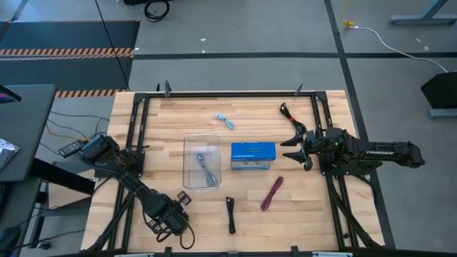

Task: Pick and place USB-C Cables
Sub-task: Put the bottom left black left charger cable into the transparent bin

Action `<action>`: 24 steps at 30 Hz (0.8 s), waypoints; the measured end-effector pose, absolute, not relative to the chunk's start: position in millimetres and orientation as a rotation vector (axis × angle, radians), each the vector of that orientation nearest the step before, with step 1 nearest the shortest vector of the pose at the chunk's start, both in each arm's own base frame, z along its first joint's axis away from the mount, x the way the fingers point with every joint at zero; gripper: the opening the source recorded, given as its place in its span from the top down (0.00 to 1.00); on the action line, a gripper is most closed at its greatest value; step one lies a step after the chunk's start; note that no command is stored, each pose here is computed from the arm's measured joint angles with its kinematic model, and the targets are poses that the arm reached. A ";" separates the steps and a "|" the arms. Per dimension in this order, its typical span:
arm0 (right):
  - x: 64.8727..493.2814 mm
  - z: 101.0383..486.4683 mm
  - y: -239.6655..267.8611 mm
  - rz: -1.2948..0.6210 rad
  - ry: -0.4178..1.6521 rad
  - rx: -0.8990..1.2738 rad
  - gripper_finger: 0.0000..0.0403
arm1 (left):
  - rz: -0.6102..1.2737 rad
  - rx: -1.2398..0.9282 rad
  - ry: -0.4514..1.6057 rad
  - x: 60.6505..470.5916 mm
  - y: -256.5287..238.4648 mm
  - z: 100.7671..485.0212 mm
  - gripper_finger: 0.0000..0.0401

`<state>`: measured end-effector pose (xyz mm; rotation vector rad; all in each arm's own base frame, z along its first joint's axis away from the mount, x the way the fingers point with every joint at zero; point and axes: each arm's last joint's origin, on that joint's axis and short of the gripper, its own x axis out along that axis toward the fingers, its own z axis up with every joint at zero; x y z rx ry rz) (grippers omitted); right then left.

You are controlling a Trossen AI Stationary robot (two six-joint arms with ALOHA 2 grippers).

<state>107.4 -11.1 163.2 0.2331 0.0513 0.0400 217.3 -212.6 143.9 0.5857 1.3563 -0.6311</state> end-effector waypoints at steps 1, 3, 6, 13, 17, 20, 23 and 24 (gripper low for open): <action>107.4 163.1 -11.2 0.040 0.051 0.231 0.43 | -0.628 0.582 1.357 217.4 -212.6 143.9 0.86; 107.4 163.0 -11.1 0.040 0.051 0.224 0.43 | -0.627 0.579 1.357 217.4 -212.7 143.9 0.93; 107.4 163.0 -11.2 0.040 0.051 0.222 0.43 | -0.629 0.577 1.355 217.6 -213.0 144.1 0.94; 107.4 163.1 -11.2 0.040 0.051 0.223 0.43 | -0.636 0.562 1.317 226.0 -221.1 160.0 0.94; 107.4 163.1 -11.2 0.040 0.051 0.222 0.43 | -0.577 0.636 1.306 234.0 -224.2 184.8 0.94; 107.4 163.1 -11.2 0.040 0.051 0.222 0.43 | -0.537 0.691 1.299 241.4 -223.7 206.9 0.94; 107.4 163.1 -11.2 0.040 0.051 0.222 0.43 | -0.431 0.687 1.307 250.2 -217.7 230.3 0.94; 107.4 163.2 -11.2 0.040 0.050 0.222 0.43 | -0.375 0.676 1.307 254.1 -214.0 238.2 0.94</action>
